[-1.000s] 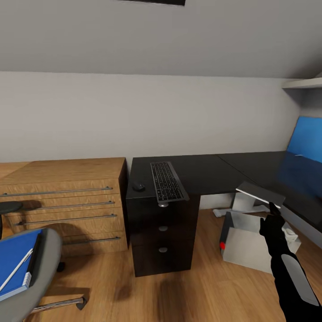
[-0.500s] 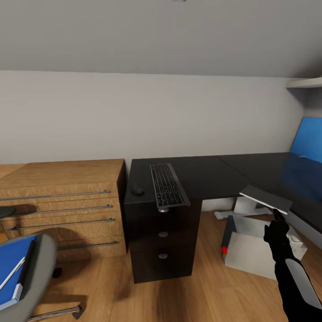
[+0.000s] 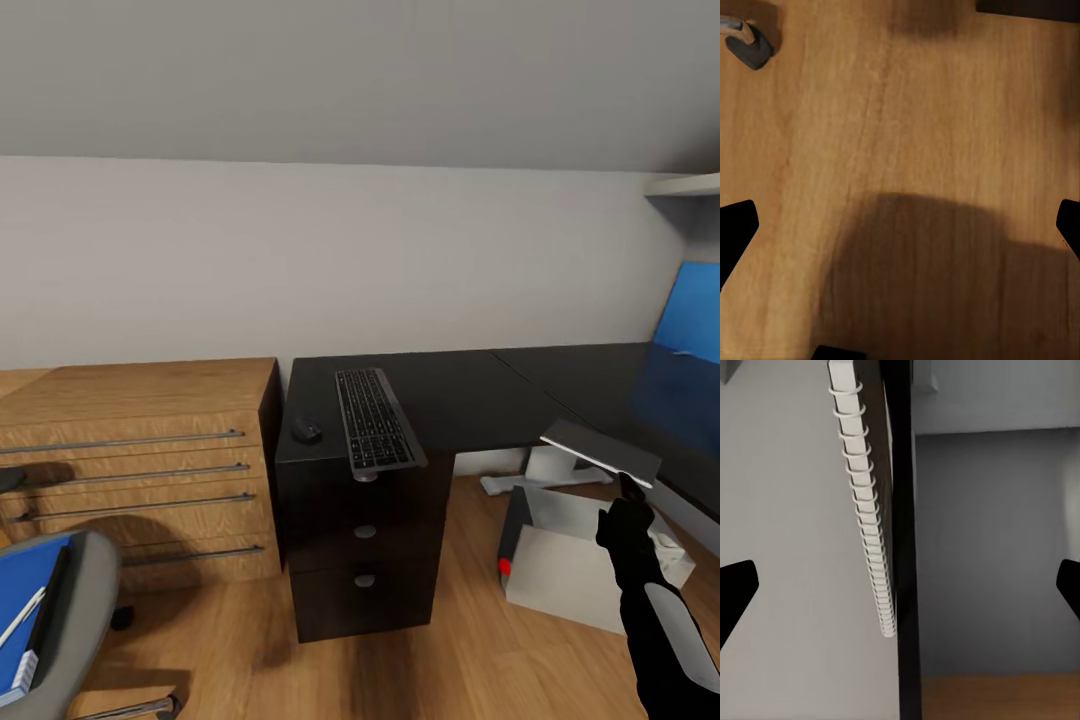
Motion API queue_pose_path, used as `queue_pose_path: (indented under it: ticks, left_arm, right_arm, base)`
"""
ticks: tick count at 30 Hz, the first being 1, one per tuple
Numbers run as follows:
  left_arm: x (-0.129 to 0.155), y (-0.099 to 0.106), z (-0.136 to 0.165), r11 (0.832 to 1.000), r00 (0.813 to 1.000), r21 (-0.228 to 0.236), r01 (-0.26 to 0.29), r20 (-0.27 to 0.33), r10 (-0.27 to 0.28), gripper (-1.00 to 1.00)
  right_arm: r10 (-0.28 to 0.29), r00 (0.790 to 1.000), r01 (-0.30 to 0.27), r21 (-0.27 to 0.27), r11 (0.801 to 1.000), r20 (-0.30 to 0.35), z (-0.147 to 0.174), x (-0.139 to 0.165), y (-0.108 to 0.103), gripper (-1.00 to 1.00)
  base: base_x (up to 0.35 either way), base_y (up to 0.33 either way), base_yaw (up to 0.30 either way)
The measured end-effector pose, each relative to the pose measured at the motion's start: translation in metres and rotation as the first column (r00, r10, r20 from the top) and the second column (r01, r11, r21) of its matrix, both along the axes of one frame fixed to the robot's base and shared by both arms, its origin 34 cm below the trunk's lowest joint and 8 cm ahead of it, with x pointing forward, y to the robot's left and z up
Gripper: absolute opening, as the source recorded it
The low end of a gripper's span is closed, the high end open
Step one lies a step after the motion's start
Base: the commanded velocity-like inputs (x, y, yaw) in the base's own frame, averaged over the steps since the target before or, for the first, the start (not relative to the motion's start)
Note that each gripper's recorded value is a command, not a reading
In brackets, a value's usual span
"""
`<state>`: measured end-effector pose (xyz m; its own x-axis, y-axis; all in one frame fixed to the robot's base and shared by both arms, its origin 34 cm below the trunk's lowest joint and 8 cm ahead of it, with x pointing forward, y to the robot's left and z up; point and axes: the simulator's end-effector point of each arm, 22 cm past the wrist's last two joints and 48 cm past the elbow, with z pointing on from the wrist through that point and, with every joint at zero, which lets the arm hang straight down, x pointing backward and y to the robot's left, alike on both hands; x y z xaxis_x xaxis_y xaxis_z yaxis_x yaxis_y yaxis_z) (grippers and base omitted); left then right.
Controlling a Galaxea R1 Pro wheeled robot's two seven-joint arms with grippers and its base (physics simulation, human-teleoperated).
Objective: In the bedroom, organize the workspace by keeping the computer under the desk, ensuring the monitor is on the desk, placing the keyboard on the desk next to the monitor, placing the mouse on the desk next to the keyboard, moving the folder from the swivel chair onto the desk next to the mouse, stacking the notebook on top of the folder with the pen on top of the notebook, and positioning the swivel chair next to the desk.
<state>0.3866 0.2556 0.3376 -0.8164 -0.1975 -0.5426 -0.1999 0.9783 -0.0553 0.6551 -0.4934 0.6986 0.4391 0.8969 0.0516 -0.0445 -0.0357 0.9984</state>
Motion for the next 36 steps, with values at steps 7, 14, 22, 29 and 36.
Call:
queue_pose_path:
  ticks: [7, 14, 22, 29, 36]
  left_arm:
    - [-0.0002, 0.0002, -0.0001, 1.0, 1.0, 0.001, 0.001, 0.0, -0.001, 1.0]
    - [0.0, 0.0008, 0.0, 1.0, 1.0, 0.001, 0.0, 0.0, 0.0, 1.0]
    - [0.0001, 0.0011, -0.0001, 1.0, 1.0, 0.002, -0.001, 0.0, 0.001, 1.0]
    - [0.0023, 0.0013, 0.0087, 1.0, 1.0, 0.002, -0.001, 0.001, 0.001, 1.0]
    - [0.002, 0.0009, 0.0086, 1.0, 1.0, 0.001, 0.0, 0.0, 0.0, 1.0]
  right_arm:
    - [0.0, 1.0, 0.0, 0.0, 1.0, -0.001, -0.0006, 0.0001, 0.0, 1.0]
    - [0.0, 1.0, 0.0, 0.0, 1.0, 0.0, -0.0004, 0.0, 0.0001, 1.0]
    - [0.001, 1.0, -0.001, -0.002, 1.0, 0.0, -0.0001, 0.0004, 0.0006, 1.0]
    - [0.002, 1.0, -0.002, -0.003, 1.0, 0.0, 0.0085, 0.0025, 0.001, 1.0]
    - [0.002, 1.0, -0.002, -0.003, 1.0, -0.001, 0.0086, 0.0026, 0.001, 1.0]
  base:
    - [0.121, 0.0, 0.0]
    - [0.1, 0.0, 0.0]
    - [0.147, 0.0, 0.0]
    - [0.02, 0.0, 0.0]
    - [0.002, 0.0, 0.0]
